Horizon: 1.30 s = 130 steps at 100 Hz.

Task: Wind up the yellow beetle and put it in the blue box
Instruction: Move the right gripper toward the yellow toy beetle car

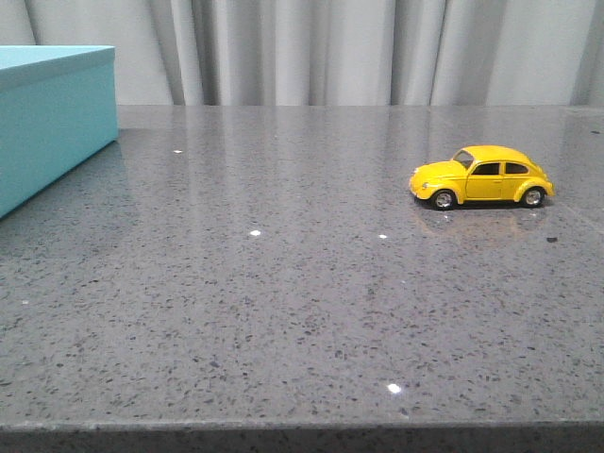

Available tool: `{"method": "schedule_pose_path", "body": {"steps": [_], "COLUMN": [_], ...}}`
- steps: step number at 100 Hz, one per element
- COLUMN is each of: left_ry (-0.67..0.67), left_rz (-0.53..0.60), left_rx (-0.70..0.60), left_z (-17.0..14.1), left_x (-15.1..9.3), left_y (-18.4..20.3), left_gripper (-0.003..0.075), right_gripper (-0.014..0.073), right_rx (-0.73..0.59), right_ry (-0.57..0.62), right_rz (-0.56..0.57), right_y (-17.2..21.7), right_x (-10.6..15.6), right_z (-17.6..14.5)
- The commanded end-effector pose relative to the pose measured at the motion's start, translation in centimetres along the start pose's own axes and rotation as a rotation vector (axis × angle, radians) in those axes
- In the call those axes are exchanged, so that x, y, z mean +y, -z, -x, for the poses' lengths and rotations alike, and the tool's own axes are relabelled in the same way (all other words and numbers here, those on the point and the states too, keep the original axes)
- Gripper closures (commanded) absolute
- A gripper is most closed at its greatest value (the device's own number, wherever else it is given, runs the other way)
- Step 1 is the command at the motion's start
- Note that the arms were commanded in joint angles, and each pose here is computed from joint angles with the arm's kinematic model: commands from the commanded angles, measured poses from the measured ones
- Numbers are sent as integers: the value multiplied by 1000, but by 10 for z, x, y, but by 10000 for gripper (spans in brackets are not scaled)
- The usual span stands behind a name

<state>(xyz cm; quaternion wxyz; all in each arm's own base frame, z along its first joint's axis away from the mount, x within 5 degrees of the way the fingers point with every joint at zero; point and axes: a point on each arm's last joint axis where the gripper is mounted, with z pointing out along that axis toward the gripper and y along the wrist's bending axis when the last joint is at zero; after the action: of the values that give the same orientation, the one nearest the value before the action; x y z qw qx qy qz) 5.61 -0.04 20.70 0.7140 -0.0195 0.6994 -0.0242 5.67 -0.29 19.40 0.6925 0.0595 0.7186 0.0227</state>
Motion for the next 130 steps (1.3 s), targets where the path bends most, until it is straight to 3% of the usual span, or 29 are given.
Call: {"method": "schedule_pose_path", "body": {"steps": [1,70,87,101,130], "left_ry": [15,15,41,86,83], "left_rz": [-9,-11,-12,-17,-23], "left_rx": [-92,-155,-167,-201,-149], "left_z": [2,8,12,29,71], "left_x": [0,0,0,-1,-5], "left_y": [2,3,3,6,1], "left_gripper": [739,739,739,739,738], "right_gripper": [662,662,662,662,631], "right_rx": [-112,-126,-195,-207,-80], "right_ry": [13,13,12,12,11], "right_rz": [11,13,23,24,1], "right_y": [3,3,4,7,11], "right_x": [2,2,3,4,7], "right_z": [13,15,21,31,65]}}
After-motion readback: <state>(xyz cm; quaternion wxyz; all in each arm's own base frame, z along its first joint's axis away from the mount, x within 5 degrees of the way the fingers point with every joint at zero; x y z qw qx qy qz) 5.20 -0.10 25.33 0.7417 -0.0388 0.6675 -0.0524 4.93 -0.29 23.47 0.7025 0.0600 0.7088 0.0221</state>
